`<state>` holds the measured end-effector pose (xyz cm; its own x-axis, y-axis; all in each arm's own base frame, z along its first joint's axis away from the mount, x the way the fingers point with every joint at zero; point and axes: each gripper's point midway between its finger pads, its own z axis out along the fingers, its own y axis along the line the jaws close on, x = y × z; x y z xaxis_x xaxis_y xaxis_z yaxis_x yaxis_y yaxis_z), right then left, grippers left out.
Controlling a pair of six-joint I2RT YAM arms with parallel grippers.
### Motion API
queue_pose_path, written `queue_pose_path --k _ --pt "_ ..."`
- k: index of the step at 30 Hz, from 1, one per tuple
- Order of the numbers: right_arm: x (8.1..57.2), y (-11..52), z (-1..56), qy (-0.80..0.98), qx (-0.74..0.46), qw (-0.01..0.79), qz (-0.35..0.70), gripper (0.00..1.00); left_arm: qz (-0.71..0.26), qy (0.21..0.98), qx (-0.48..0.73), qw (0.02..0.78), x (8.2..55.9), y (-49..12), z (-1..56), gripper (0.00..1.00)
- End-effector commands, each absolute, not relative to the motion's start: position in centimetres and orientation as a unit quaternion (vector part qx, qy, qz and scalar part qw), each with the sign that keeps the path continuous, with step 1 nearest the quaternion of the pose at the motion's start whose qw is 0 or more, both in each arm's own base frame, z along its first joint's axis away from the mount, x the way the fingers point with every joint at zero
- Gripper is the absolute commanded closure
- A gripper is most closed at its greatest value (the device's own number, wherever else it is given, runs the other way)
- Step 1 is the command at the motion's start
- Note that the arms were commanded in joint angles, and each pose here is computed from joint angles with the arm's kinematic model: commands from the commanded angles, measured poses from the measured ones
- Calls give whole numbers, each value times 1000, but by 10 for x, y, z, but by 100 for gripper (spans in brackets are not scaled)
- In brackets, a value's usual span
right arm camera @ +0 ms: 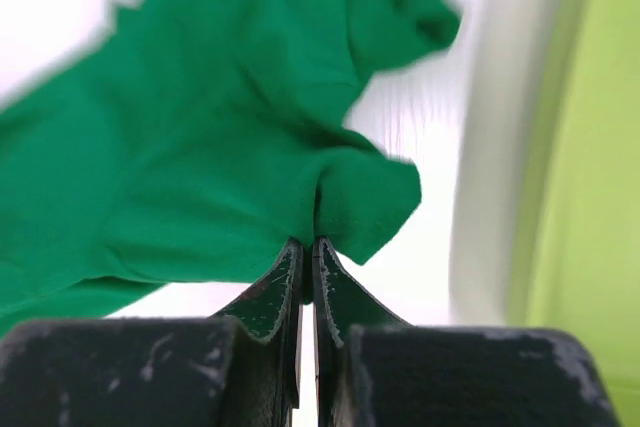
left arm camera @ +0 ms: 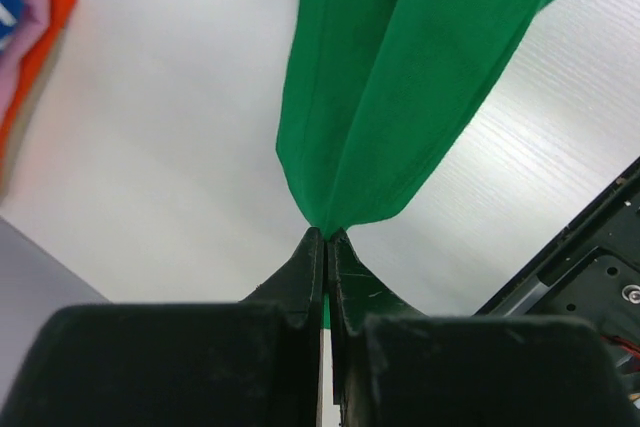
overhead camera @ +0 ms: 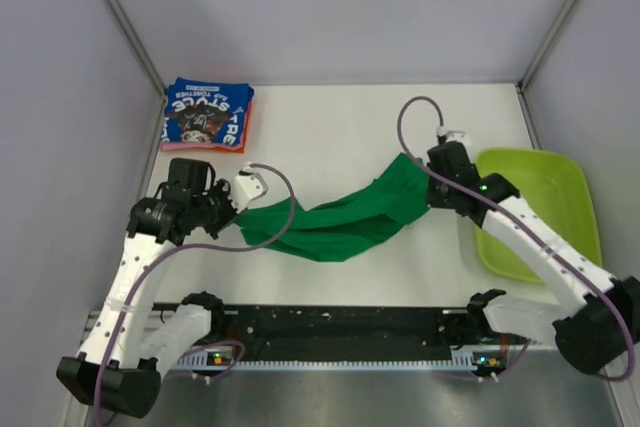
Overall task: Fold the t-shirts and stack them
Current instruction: Flatten out the tshirt
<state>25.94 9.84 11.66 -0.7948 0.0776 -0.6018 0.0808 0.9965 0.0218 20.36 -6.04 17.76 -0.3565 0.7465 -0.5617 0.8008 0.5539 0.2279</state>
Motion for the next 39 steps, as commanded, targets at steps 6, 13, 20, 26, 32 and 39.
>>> queue_pose_path --k 6,13,20,26,32,39 --pt "238 58 388 823 4 568 35 100 22 774 472 421 224 -55 294 100" --pt "153 54 546 693 -56 700 166 100 24 751 470 463 196 -55 379 100" --pt "87 64 600 607 -114 739 270 100 29 708 456 538 141 -51 441 100" --pt "136 50 594 637 -44 743 201 100 36 717 450 531 147 -48 438 100" --pt "249 44 567 693 26 719 37 100 116 769 400 485 234 -26 407 100" --pt "432 81 441 780 -2 624 -41 100 168 804 394 412 362 -26 328 100"
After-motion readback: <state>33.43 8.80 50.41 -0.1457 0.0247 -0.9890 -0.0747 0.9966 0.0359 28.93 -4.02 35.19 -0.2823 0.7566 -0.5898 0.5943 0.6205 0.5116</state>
